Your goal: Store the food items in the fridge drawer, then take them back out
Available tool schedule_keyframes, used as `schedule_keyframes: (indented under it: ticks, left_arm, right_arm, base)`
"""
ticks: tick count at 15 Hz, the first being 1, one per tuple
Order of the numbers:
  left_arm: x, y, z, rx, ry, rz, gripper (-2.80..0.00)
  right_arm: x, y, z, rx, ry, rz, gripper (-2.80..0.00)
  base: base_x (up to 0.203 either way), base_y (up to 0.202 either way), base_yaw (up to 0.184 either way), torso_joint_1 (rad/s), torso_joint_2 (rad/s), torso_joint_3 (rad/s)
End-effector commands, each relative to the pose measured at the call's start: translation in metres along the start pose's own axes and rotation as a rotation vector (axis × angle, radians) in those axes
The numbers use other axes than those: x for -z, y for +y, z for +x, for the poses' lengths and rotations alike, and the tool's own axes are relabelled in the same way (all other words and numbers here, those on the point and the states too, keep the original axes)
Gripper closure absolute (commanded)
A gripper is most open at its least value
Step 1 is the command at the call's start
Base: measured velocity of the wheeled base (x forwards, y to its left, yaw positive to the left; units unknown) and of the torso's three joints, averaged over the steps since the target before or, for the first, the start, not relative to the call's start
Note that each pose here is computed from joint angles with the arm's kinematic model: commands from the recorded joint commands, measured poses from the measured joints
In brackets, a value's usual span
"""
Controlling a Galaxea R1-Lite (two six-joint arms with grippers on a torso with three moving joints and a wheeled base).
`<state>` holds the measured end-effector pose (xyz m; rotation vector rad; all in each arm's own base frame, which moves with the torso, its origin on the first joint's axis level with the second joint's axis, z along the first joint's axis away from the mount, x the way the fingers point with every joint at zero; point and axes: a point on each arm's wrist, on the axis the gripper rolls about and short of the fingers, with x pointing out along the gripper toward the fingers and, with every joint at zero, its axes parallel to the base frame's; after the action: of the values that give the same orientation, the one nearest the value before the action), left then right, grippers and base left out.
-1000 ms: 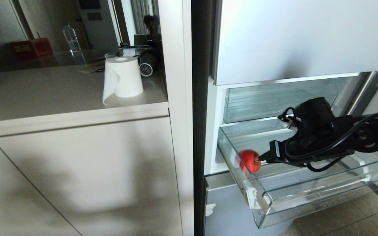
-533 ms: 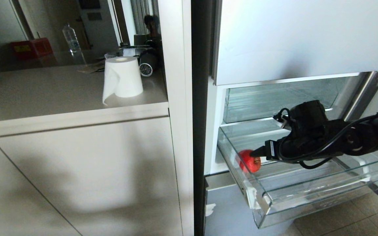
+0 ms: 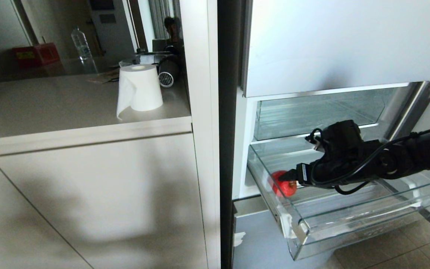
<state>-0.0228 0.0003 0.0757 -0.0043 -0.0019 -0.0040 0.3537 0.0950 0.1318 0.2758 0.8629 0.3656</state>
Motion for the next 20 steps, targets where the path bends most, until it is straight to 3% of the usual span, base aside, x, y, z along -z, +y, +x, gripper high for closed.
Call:
schedule_keyframes:
  ticks: [1,20]
  left_arm:
    - [0.0,0.0,0.0,-0.001,-0.001,0.0,0.0]
    - [0.0,0.0,0.0,-0.001,-0.001,0.0,0.0]
  right_arm:
    - [0.0,-0.001,0.006,0.0,0.008,0.005,-2.8]
    - [0.001,0.005,0.027,-0.015,0.038,-0.005,-2.8]
  base:
    - [0.0,0.0,0.0,0.0,0.0,0.0]
    - [0.0,0.0,0.0,0.0,0.0,0.0]
